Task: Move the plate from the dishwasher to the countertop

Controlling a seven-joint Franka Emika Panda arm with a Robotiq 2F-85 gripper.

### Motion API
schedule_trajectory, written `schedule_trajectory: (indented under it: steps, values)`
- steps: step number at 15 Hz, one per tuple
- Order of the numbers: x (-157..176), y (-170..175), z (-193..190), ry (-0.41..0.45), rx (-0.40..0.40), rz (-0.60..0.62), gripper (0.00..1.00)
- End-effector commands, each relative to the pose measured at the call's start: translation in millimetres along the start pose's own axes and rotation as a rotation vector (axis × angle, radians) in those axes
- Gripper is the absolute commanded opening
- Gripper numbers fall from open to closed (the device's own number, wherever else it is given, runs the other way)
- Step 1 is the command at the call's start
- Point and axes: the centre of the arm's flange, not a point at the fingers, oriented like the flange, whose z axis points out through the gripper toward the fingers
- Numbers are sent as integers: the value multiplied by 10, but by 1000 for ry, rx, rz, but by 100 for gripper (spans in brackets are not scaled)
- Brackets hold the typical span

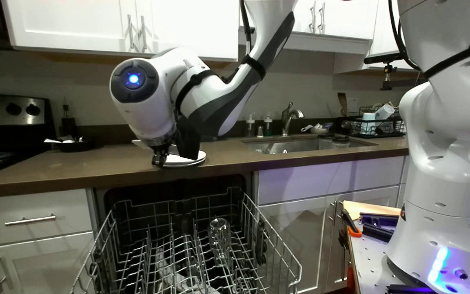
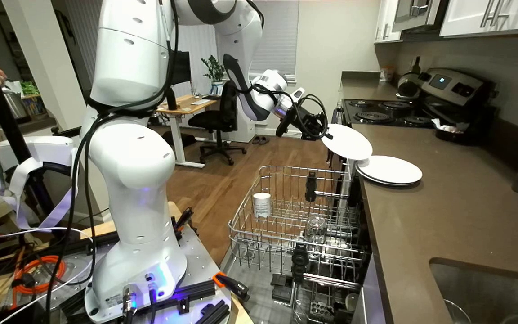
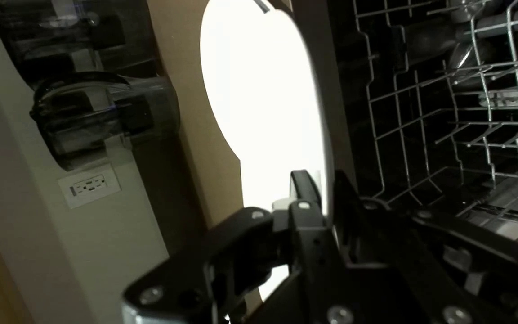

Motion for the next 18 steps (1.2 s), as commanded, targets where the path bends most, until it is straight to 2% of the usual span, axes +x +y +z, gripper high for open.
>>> schedule_trajectory:
  steps: [1, 10, 18]
  values:
    - [132, 91, 202, -19, -72, 34, 8]
    - [298, 135, 776, -94, -82, 52, 8]
    - [353, 262, 1187, -151, -128, 89, 8]
